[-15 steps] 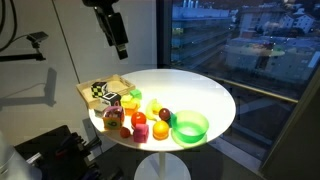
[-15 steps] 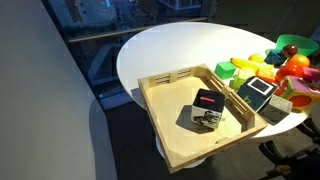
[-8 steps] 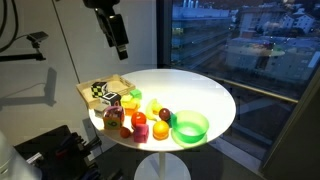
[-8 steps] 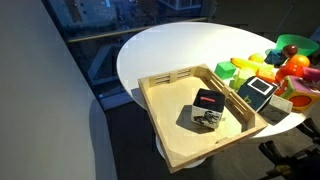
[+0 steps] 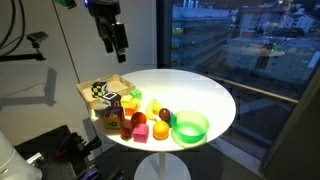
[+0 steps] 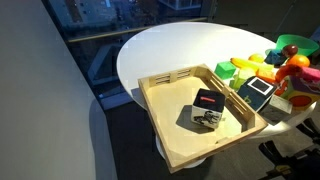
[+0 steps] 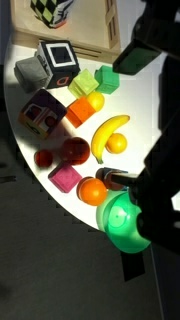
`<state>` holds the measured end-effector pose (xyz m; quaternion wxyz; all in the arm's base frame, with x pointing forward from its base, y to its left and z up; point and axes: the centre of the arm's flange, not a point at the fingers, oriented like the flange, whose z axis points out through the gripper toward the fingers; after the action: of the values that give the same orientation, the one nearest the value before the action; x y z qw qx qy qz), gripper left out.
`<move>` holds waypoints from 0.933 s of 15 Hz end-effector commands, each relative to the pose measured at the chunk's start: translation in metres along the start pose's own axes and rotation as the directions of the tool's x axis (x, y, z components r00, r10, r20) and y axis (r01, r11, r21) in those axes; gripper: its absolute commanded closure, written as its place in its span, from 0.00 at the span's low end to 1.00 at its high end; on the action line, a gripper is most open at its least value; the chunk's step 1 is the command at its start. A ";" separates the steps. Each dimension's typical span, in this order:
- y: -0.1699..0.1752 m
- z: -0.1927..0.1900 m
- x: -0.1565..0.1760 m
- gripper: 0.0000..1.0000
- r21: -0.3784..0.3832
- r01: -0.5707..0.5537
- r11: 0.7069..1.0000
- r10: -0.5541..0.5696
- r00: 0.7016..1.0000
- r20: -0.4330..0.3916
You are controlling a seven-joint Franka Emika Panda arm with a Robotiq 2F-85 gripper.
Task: Put the soft orange block on the tray
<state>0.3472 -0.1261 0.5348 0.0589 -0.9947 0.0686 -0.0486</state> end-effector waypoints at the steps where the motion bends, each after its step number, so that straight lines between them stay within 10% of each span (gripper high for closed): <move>1: -0.013 0.011 0.009 0.00 -0.045 0.127 0.991 -0.123 0.988 0.090; 14: -0.020 0.090 -0.015 0.00 -0.148 0.534 0.832 -0.490 0.834 0.255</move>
<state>0.3585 -0.0914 0.4587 -0.0454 -0.9834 -0.1637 0.0632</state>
